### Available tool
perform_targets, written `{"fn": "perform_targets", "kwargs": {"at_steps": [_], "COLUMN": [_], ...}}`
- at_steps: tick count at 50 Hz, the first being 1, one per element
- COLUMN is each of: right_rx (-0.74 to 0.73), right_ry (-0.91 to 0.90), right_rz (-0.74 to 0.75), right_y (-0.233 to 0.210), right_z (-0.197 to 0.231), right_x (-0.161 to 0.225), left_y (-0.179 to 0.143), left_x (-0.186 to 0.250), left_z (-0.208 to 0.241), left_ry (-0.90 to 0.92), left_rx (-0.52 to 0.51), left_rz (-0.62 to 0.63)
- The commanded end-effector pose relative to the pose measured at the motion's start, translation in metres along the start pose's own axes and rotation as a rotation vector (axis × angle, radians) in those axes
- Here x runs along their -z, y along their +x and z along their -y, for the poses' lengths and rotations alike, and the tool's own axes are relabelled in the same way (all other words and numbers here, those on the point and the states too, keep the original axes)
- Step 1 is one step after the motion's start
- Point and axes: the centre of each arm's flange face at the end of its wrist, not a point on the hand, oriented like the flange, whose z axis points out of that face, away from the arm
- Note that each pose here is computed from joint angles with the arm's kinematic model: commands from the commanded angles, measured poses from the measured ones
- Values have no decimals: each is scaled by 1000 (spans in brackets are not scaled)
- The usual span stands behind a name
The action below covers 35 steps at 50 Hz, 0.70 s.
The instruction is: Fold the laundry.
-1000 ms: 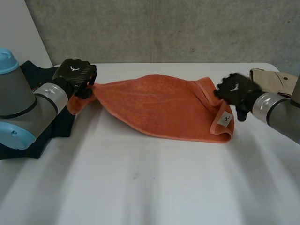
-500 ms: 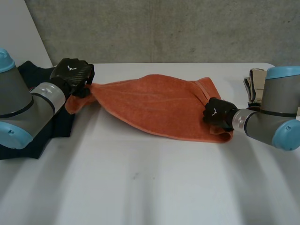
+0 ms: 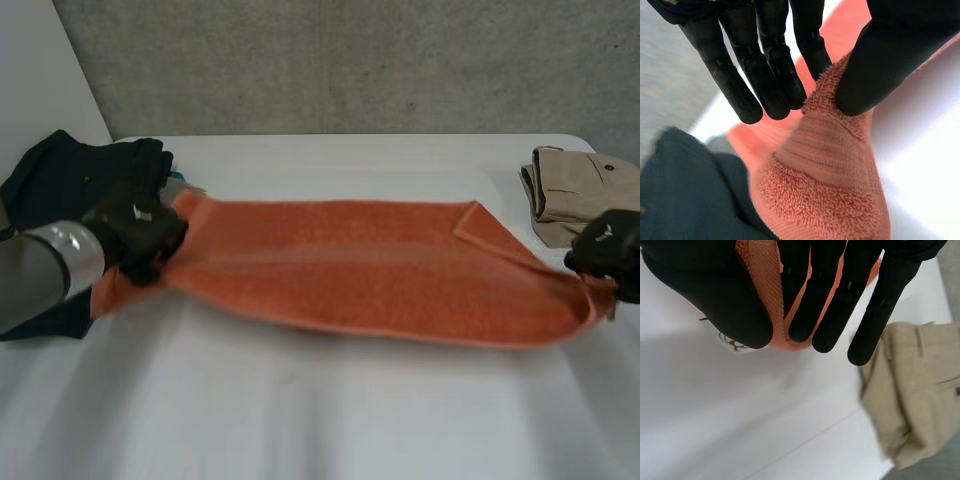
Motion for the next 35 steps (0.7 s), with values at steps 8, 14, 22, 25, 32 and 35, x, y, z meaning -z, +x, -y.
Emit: {"fn": "perform_targets", "kwargs": {"at_steps": [8,14,22,25,32,35], "right_rx": [-99,-260,-555,-605,-560,-554], "right_ry": [74,296,872,1088,1190,1153], "right_rz": [-96,-398,-864,-991,-1065,-1009], "right_y": [11,65,157,176,171,161], "right_z": [16,67,131,140,141,139], "right_x": [-30,-38,26,58,67,53], "left_y": [-12,-52,-133,-148,-156,-151], "left_x": [-21,-53,-11,6,-1,-21], "left_z": [29,82,182,202,193,174], "left_ry": [26,229,779,941,946,863], "left_rx": [-96,-78,60,120,229,250], "left_rz": [-21,203,558,614,630,608]}}
